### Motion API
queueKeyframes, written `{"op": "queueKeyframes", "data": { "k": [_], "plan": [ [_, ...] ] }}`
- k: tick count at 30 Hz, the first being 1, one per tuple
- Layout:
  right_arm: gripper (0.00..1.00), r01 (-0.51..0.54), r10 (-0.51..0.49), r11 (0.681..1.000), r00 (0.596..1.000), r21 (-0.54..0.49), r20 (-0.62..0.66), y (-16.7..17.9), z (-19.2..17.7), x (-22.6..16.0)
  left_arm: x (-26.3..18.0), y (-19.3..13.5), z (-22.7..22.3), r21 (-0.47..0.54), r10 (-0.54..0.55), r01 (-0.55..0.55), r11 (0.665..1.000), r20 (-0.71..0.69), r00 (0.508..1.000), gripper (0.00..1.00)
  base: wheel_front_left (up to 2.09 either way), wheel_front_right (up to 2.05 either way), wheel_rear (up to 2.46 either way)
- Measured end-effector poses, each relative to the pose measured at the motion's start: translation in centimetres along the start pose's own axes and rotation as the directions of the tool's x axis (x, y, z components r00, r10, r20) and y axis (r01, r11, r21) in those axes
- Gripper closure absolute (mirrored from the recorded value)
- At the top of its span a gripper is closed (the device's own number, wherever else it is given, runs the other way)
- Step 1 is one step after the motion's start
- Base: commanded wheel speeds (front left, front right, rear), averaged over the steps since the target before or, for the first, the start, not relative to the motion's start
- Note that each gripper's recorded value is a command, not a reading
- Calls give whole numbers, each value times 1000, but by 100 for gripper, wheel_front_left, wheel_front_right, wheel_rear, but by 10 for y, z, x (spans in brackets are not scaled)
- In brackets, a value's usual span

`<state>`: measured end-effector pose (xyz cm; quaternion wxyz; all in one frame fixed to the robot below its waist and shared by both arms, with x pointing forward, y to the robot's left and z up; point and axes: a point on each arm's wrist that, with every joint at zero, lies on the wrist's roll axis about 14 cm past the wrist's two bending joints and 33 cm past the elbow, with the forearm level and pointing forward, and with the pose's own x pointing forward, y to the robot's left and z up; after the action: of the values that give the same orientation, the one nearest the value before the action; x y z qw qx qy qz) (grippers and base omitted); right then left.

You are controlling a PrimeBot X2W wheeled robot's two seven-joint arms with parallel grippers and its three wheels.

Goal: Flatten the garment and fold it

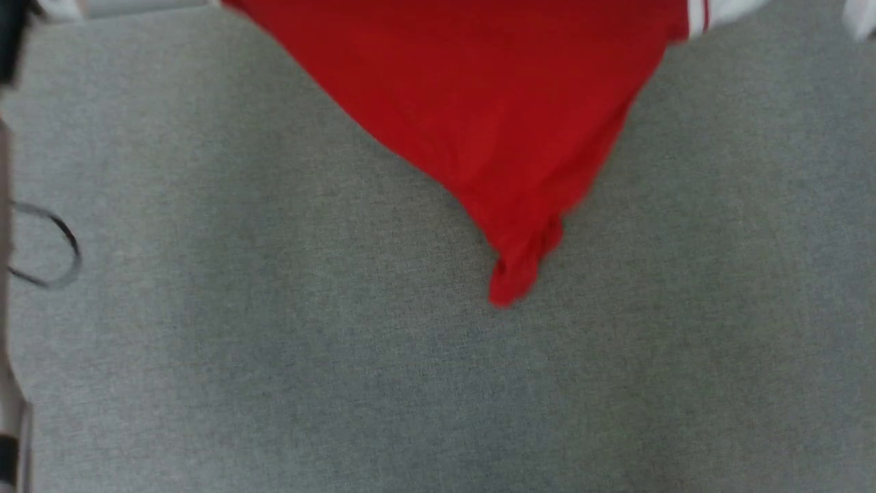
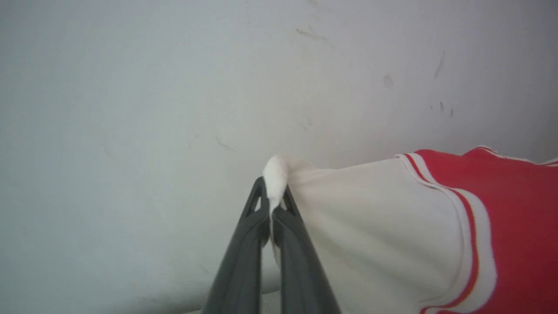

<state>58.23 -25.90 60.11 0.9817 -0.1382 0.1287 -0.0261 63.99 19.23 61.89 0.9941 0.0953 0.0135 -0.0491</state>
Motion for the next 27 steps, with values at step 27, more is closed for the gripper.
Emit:
{"op": "queueKeyframes", "data": {
  "k": [27],
  "plan": [
    [100, -28, 13, 999, 917, 33, 398, 30, 71, 75, 56, 40, 5, -52, 169, -161, 986, 269, 948, 100, 0, 0, 0]
  ]
}}
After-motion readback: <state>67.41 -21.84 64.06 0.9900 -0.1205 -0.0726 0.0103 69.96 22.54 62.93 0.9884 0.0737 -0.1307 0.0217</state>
